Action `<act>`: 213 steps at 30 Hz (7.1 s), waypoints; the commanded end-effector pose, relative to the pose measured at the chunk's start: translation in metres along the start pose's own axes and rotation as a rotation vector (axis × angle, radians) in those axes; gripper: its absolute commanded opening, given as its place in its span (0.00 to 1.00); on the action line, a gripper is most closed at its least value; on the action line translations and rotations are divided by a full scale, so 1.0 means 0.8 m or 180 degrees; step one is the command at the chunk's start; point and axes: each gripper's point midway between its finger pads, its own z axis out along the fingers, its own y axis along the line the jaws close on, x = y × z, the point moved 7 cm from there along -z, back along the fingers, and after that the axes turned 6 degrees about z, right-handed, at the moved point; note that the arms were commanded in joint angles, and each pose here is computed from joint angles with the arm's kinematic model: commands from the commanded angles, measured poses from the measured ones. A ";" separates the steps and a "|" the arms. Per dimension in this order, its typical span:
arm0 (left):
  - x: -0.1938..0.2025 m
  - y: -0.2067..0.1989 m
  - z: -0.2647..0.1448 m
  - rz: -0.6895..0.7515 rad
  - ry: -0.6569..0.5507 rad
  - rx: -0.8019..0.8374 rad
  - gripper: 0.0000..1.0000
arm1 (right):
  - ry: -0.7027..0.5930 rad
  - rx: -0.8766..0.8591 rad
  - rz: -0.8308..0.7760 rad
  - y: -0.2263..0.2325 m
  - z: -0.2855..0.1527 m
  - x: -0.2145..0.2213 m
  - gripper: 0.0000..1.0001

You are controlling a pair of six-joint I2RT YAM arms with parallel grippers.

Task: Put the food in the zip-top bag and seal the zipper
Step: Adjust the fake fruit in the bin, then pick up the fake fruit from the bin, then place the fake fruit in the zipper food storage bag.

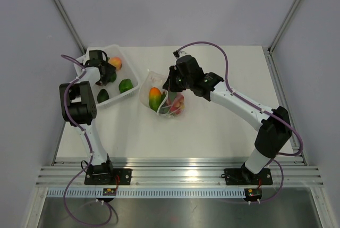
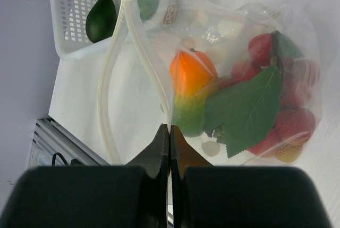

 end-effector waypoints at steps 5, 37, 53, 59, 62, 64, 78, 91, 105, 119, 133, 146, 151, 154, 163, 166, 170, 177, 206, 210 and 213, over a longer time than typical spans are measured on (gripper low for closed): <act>-0.012 -0.002 -0.056 0.0125 -0.0178 0.0081 0.31 | -0.0120 -0.0147 -0.0003 0.016 -0.007 -0.010 0.00; 0.022 0.004 -0.229 0.1201 -0.0012 0.0682 0.24 | -0.0064 -0.0108 -0.0010 0.014 0.011 -0.009 0.00; 0.014 -0.002 -0.291 0.1508 -0.0076 0.0911 0.27 | -0.0059 -0.0177 0.0020 0.016 0.011 -0.007 0.00; 0.004 -0.007 -0.259 0.1395 -0.0198 0.0726 0.27 | -0.0039 -0.0261 0.0074 0.021 0.012 -0.006 0.00; -0.002 -0.010 -0.223 0.1301 -0.0215 0.0486 0.27 | -0.0046 -0.0268 0.0074 0.021 0.009 -0.006 0.00; -0.001 -0.015 -0.194 0.1205 -0.0106 0.0341 0.27 | -0.0049 -0.0237 0.0066 0.018 0.008 -0.005 0.00; -0.002 -0.016 -0.067 0.1040 0.0100 -0.0170 0.36 | -0.0098 -0.0121 0.0028 0.009 -0.001 -0.002 0.00; 0.009 0.002 -0.048 0.1079 0.0375 -0.0283 0.74 | -0.0034 -0.0081 0.0040 0.002 0.009 0.006 0.00; -0.019 -0.005 -0.049 0.1195 0.0199 -0.0273 0.88 | -0.0014 -0.0089 0.0021 0.002 0.012 0.007 0.00; -0.013 -0.026 -0.014 0.0738 0.0220 -0.0008 0.91 | -0.0017 0.0000 -0.0032 0.000 0.010 0.002 0.00; -0.009 -0.036 -0.007 0.0734 0.0250 0.0186 0.97 | 0.0042 0.0008 -0.0045 0.002 0.020 0.002 0.00; 0.004 -0.050 -0.068 0.1307 0.0478 0.0641 0.97 | 0.0062 -0.0007 -0.0030 0.001 0.026 0.004 0.00; -0.009 -0.042 -0.083 0.1413 0.0296 0.0400 0.95 | 0.0071 -0.0052 0.0003 0.003 0.028 0.004 0.00; -0.012 -0.039 -0.081 0.1482 0.0258 0.0338 0.94 | 0.0082 -0.0107 0.0021 0.006 0.030 0.005 0.00; -0.036 -0.043 -0.052 0.1836 0.0091 0.0056 0.95 | 0.0101 -0.0070 0.0024 0.003 0.030 0.007 0.01; -0.040 -0.044 -0.041 0.1919 0.0164 0.0071 0.98 | 0.0102 -0.0056 0.0029 0.002 0.031 0.007 0.01; -0.038 -0.046 -0.016 0.1957 0.0313 0.0129 0.98 | 0.0112 -0.0060 0.0034 0.003 0.031 0.007 0.01; -0.024 -0.032 0.004 0.1957 0.0409 0.0038 0.96 | 0.0117 -0.0008 0.0041 0.000 0.033 0.008 0.02; 0.054 -0.073 -0.331 0.1817 -0.0075 0.1612 0.33 | 0.0223 -0.0257 0.0222 0.012 0.037 0.015 0.02; 0.096 -0.063 -0.374 0.1873 0.0119 0.1952 0.33 | 0.0192 -0.0239 0.0222 0.012 0.037 0.012 0.02; 0.122 -0.050 -0.386 0.1821 0.0330 0.2093 0.33 | 0.0183 -0.0220 0.0184 0.015 0.035 0.008 0.02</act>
